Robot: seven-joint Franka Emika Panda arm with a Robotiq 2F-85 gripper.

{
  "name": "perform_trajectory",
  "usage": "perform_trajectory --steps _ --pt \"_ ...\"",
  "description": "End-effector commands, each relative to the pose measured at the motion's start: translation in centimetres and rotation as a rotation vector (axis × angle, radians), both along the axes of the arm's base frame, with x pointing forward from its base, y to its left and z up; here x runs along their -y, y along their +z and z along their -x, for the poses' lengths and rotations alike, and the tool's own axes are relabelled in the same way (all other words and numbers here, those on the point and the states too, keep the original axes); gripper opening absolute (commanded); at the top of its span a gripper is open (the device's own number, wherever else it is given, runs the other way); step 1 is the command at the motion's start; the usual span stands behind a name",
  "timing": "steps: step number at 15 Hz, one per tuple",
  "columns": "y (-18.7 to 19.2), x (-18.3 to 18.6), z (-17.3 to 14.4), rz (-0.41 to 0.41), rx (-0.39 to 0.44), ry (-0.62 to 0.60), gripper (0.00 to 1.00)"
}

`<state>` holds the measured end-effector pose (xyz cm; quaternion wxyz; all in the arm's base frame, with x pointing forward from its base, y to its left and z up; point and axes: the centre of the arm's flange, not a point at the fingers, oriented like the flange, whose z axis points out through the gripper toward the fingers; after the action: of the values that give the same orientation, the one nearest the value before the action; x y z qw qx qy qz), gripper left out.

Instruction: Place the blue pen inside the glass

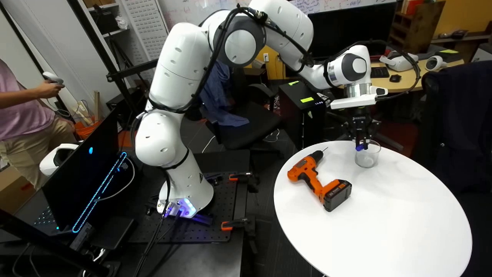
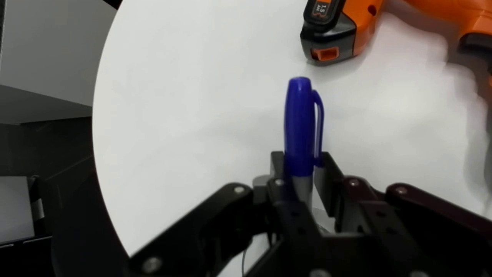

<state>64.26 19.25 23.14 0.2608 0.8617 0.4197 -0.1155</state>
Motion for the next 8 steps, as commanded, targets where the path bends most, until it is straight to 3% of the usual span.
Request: perform_trajectory --steps 1,8 --pt "0.0 -0.6 -1.4 0.044 -0.012 0.035 0.06" --pt "-1.3 -1.2 -2.2 0.102 -0.034 0.046 0.06"
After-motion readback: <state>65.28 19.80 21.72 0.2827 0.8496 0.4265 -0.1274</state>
